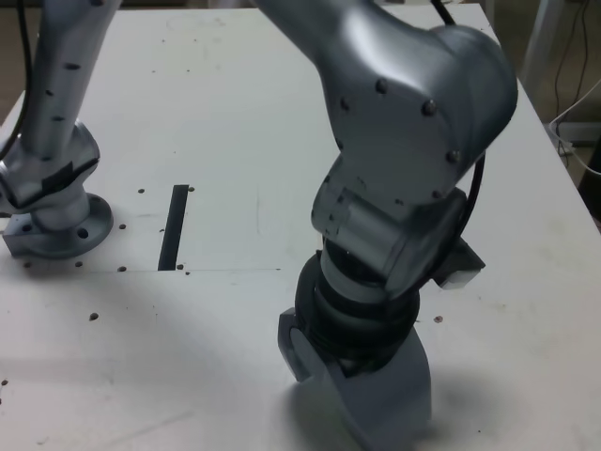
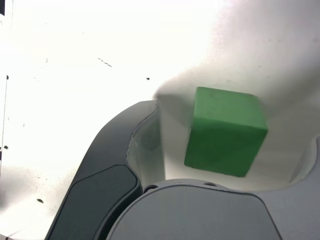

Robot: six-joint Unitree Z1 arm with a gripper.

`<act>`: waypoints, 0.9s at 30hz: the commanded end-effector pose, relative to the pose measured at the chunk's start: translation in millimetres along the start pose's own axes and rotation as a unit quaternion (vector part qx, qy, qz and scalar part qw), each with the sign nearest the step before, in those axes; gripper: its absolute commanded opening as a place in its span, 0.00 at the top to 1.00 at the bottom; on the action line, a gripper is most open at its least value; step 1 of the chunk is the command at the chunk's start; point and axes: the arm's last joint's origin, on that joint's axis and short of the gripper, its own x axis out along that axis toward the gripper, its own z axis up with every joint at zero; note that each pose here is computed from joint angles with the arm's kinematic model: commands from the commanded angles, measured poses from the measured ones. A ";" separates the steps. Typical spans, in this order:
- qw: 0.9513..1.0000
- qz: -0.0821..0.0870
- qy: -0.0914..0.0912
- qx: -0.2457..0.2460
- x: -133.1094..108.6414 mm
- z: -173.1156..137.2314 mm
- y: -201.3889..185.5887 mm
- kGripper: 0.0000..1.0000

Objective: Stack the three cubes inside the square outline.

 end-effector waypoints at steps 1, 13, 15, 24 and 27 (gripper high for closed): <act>1.000 0.003 0.009 -0.004 1.9 0.9 -1.6 0.26; 0.999 0.028 0.023 0.000 -14.5 6.7 -23.3 0.69; 0.999 0.029 0.022 0.002 -15.5 8.2 -25.7 0.72; 0.999 0.028 0.027 0.001 -15.6 9.4 -27.9 0.72; 0.999 0.027 0.028 0.000 -15.4 9.5 -28.0 0.72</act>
